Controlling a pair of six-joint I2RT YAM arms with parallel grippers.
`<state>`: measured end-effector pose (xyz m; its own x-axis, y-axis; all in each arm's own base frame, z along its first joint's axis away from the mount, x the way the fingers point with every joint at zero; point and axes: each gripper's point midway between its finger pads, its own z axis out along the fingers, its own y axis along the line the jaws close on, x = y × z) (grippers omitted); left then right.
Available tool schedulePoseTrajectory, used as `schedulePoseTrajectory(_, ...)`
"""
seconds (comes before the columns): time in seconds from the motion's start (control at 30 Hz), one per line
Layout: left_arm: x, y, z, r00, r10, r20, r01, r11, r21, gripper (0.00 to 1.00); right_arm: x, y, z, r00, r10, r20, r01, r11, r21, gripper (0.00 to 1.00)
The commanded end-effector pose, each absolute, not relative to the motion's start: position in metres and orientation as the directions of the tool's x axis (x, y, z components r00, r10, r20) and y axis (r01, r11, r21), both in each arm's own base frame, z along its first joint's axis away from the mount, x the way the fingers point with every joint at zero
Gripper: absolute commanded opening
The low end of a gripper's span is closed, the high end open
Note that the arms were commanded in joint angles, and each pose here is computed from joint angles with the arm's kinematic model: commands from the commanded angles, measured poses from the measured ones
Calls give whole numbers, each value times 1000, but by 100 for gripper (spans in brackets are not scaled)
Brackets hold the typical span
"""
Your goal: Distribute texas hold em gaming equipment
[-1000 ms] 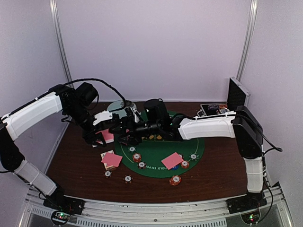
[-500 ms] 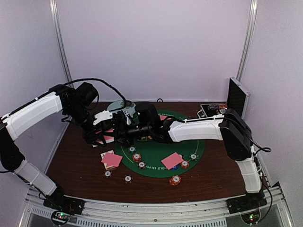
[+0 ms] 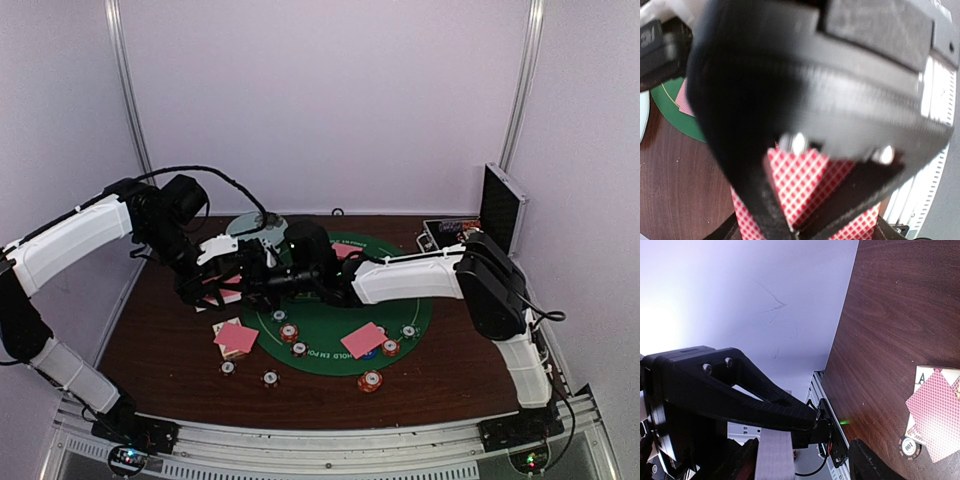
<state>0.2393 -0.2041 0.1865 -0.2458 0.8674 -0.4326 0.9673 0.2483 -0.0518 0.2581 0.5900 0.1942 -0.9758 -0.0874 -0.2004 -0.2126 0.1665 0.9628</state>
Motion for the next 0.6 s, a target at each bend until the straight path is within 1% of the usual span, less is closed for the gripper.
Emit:
schedulePoseTrajectory(0.0, 242, -209, 200, -222, 850, -477, 971, 236, -31, 0, 262, 576, 199, -977, -62, -203, -211, 180, 961, 60)
schedulePoseTrajectory(0.27, 242, -209, 199, -220, 851, -476, 972, 235, -30, 0, 262, 565, 200, -976, -58, -208, -215, 196, 957, 47)
schedulePoseTrajectory(0.57, 242, -208, 199, -219, 854, -473, 972, 235, -26, 0, 264, 552, 214, -973, -49, -225, -231, 196, 953, 34)
